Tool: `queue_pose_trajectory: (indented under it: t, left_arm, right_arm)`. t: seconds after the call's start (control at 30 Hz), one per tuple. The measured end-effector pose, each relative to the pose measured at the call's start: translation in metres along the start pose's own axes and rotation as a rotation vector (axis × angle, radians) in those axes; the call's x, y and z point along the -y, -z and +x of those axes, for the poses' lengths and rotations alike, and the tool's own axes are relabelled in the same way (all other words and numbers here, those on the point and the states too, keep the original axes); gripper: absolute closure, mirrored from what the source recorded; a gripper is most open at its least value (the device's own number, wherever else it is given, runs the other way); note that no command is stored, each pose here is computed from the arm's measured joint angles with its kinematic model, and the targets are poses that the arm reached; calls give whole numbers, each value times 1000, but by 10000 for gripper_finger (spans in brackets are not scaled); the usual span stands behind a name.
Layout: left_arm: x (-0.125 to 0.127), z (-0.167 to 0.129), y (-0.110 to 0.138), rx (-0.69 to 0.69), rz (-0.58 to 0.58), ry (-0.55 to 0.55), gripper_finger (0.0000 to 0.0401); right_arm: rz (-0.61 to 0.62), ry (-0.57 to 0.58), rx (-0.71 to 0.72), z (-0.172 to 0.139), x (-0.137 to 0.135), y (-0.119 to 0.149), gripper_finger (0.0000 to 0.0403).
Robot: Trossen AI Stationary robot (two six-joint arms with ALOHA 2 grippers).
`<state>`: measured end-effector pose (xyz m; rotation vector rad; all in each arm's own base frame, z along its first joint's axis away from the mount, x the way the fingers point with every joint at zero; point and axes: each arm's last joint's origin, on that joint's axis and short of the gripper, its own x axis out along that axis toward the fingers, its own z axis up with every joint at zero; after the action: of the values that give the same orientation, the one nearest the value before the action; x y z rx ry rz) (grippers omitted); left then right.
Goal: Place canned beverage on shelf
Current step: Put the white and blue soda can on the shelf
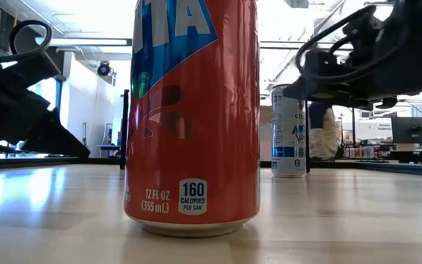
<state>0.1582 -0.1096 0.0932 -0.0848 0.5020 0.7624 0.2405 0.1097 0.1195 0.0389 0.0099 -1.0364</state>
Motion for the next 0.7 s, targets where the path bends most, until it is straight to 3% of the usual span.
queue_pose_trajectory:
  t: [0.33, 0.7]
  left_arm:
    - [0, 0, -1, 16, 9, -2, 1]
    - [0, 0, -1, 17, 8, -2, 1]
  right_arm:
    - [-12, 61, -14, 17, -6, 1, 4]
    - [-82, 120, -133, 43, -14, 2, 4]
